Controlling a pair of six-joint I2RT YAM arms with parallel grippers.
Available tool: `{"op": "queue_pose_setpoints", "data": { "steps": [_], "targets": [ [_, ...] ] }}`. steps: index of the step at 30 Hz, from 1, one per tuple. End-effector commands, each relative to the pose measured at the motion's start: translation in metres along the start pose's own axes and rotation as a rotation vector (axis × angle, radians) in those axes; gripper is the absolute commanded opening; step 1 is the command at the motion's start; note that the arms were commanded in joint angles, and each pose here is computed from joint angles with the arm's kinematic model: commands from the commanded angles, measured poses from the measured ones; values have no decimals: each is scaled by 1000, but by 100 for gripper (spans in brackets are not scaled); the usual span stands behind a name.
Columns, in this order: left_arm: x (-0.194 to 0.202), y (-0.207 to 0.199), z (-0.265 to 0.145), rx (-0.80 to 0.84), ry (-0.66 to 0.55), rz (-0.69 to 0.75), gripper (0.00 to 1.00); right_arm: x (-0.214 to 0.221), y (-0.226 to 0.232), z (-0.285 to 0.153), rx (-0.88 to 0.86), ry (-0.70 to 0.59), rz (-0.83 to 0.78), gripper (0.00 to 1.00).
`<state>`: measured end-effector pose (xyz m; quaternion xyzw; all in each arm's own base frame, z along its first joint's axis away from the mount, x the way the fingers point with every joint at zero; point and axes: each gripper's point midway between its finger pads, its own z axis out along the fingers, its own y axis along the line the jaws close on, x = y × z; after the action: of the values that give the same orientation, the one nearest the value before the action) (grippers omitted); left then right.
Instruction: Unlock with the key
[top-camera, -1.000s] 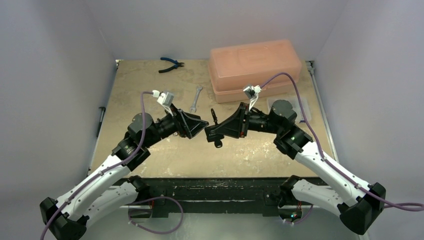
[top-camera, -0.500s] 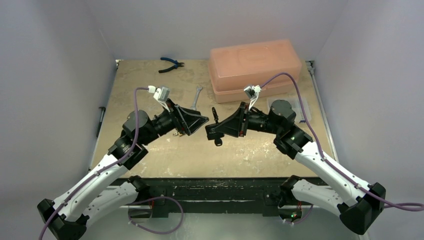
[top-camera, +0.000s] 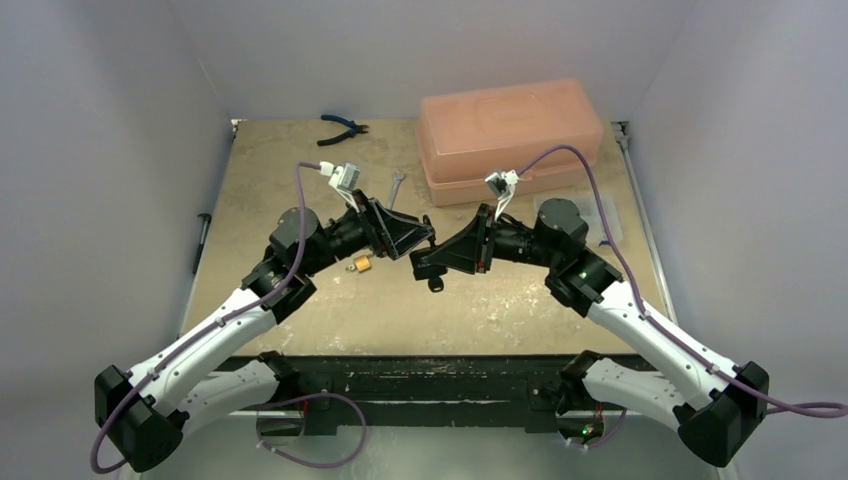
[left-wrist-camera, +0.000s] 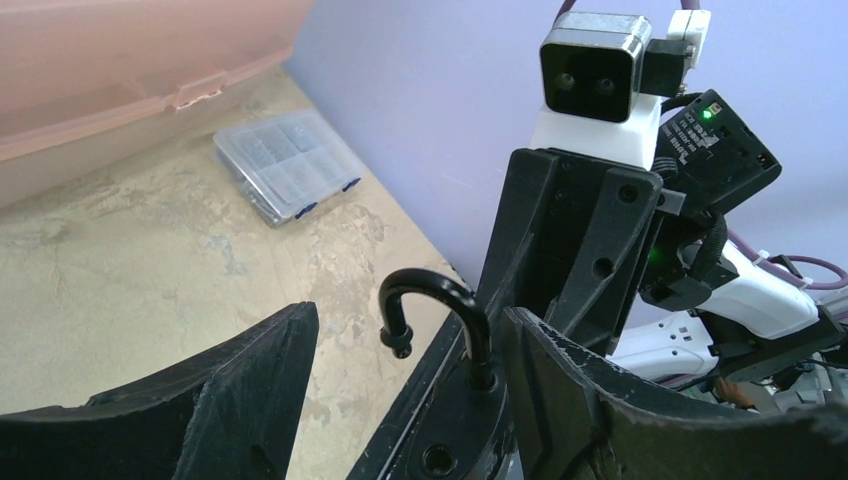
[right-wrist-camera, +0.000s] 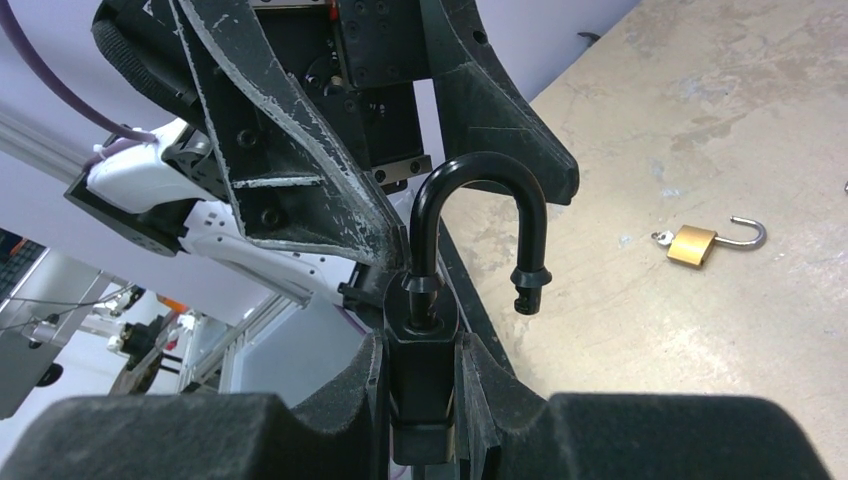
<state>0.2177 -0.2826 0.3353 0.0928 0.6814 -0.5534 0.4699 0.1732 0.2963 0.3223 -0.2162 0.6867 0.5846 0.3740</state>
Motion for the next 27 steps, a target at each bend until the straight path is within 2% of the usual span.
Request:
{"op": "queue_pose_setpoints", "data": {
  "steps": [1,10,15,27],
  "targets": [
    [-25,-30,6,107,-67,22,71,-28,21,1,-65,-83,-88,0],
    [-18,-32,14,161,-44,1,63,-28,19,4,-67,-77,-92,0],
    [-13,-37,14,210,-34,-14,54,-27,17,6,-68,-72,-94,0],
    [-2,-59,8,367,15,-18,38,-27,17,9,-78,-70,-94,0]
  ]
}}
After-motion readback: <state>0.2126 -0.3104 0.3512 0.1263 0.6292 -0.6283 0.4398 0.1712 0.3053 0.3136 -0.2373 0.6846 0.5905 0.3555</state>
